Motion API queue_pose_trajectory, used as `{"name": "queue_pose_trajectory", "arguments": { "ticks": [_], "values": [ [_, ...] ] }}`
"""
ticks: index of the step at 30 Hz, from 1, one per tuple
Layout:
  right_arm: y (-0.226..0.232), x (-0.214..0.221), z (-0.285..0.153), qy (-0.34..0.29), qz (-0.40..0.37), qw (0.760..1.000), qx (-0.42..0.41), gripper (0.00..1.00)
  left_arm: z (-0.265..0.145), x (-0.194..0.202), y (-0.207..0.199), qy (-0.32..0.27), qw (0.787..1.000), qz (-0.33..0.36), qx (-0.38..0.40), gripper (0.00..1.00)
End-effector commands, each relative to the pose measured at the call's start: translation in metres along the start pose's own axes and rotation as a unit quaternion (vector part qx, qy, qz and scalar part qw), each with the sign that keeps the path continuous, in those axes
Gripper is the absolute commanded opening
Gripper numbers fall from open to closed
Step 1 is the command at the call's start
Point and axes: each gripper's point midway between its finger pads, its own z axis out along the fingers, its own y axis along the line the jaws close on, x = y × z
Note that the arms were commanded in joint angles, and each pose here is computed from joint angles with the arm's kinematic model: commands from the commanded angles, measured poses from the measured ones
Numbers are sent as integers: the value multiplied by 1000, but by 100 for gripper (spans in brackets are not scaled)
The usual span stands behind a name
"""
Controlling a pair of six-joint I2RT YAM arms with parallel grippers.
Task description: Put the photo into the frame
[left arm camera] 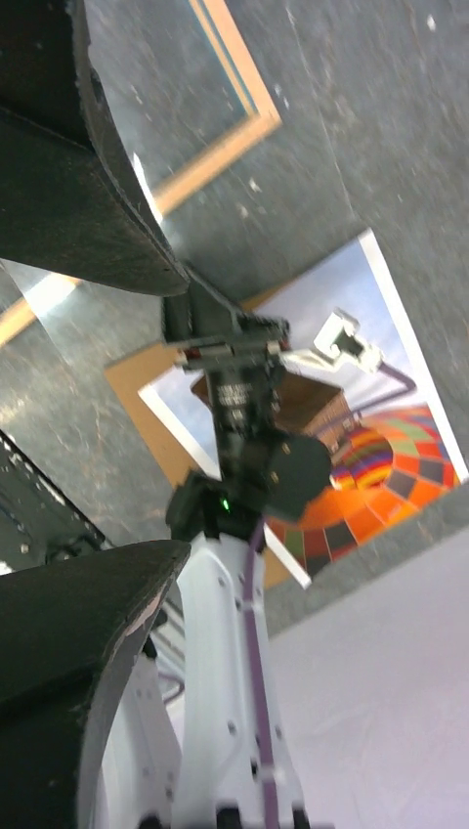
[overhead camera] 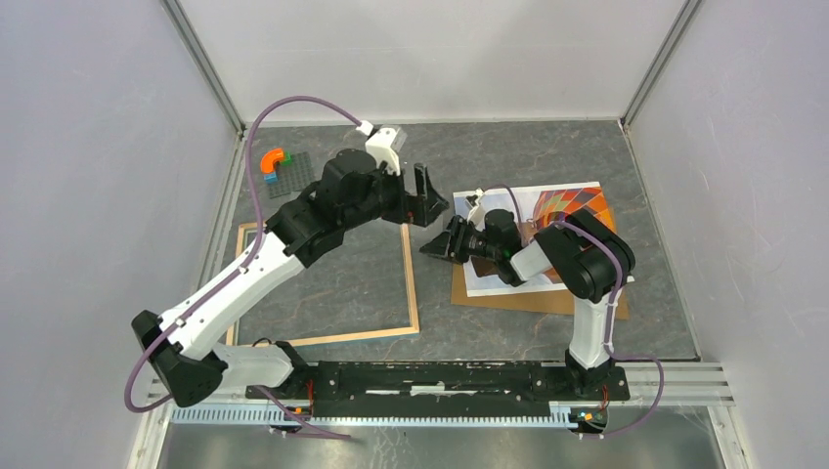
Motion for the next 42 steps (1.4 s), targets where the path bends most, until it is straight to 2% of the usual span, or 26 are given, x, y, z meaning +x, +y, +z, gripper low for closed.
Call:
{"name": "queue_pose_trajectory", "arguments": {
  "ticks": [1, 7, 13, 20, 33, 42],
  "values": [
    [9, -12, 4, -47, 15, 999, -12, 53, -1, -30, -48, -18, 997, -23, 73, 100],
    [6, -7, 8, -56, 51, 997, -6, 44, -2, -24, -42, -33, 997, 10, 73, 100],
    [19, -3, 6, -46, 87, 995, -25, 25, -10, -17, -19, -47, 997, 55, 34, 100],
    [31, 6, 6, -17, 135, 990, -22, 1, -18, -21, -20, -55, 996, 54, 36, 100],
    [67, 20, 6, 32, 226, 972, -56, 0, -25, -24, -20, -65, 996, 56, 36, 100],
    [92, 11, 7, 34, 258, 961, -94, 0, -22, -22, -22, -58, 996, 52, 41, 100]
  ]
}}
